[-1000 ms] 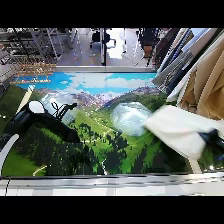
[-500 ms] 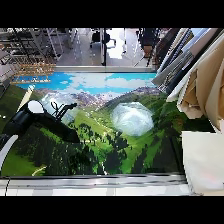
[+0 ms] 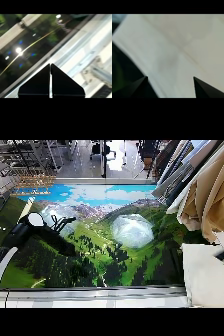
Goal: Fold the clothes and pants, and hang the long-sleeved shirts on hangers.
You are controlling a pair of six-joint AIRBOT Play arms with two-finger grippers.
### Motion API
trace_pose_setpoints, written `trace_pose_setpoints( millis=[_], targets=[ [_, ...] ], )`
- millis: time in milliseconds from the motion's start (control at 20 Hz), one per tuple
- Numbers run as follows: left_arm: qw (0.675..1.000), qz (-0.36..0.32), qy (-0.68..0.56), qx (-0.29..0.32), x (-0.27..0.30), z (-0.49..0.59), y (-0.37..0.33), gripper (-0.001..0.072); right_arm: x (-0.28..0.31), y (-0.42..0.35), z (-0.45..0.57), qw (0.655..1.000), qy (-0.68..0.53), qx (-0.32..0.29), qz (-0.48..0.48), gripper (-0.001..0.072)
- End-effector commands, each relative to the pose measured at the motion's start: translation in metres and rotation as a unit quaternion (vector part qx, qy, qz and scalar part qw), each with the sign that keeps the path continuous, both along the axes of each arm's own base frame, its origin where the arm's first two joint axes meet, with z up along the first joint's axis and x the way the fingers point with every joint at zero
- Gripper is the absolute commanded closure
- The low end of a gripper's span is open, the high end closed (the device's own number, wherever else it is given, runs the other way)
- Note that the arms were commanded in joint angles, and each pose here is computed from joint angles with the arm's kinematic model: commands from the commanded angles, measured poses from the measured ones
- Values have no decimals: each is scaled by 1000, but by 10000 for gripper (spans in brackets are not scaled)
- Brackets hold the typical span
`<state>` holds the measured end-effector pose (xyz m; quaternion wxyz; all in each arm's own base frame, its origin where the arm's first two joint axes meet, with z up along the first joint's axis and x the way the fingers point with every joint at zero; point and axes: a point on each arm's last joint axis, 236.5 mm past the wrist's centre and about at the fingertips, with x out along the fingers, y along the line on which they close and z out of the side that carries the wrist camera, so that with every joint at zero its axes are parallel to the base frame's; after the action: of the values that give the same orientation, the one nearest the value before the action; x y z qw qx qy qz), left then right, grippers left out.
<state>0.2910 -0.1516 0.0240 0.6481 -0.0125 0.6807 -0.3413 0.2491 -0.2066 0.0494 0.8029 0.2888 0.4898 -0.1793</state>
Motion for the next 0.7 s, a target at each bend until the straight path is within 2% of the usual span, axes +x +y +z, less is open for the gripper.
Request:
trace_pose_setpoints(
  millis=[0,50,100,200,250,300,350,400,650],
  targets=[
    [966,105,-47,232,19,-7,119,690,54,142,2,967,1,39,251,80],
    [944,139,-91,285,29,9,156,690,52,178,-10,949,24,33,314,80],
    [923,170,-151,310,43,30,185,690,50,204,-22,931,39,18,362,80],
    [891,237,-260,288,75,71,213,690,61,236,-38,901,35,-47,431,83],
    [880,267,-291,265,85,85,220,689,73,241,-39,894,18,-82,441,136],
    [874,286,-301,252,89,90,226,689,91,242,-34,888,-8,-123,444,288],
    [872,295,-296,255,87,88,233,689,108,241,-27,883,-39,-154,441,531],
    [870,302,-293,258,86,88,240,689,121,238,-19,883,-65,-172,432,678],
    [866,312,-290,263,83,88,249,689,137,242,-6,886,-106,-178,415,697]
  ],
)
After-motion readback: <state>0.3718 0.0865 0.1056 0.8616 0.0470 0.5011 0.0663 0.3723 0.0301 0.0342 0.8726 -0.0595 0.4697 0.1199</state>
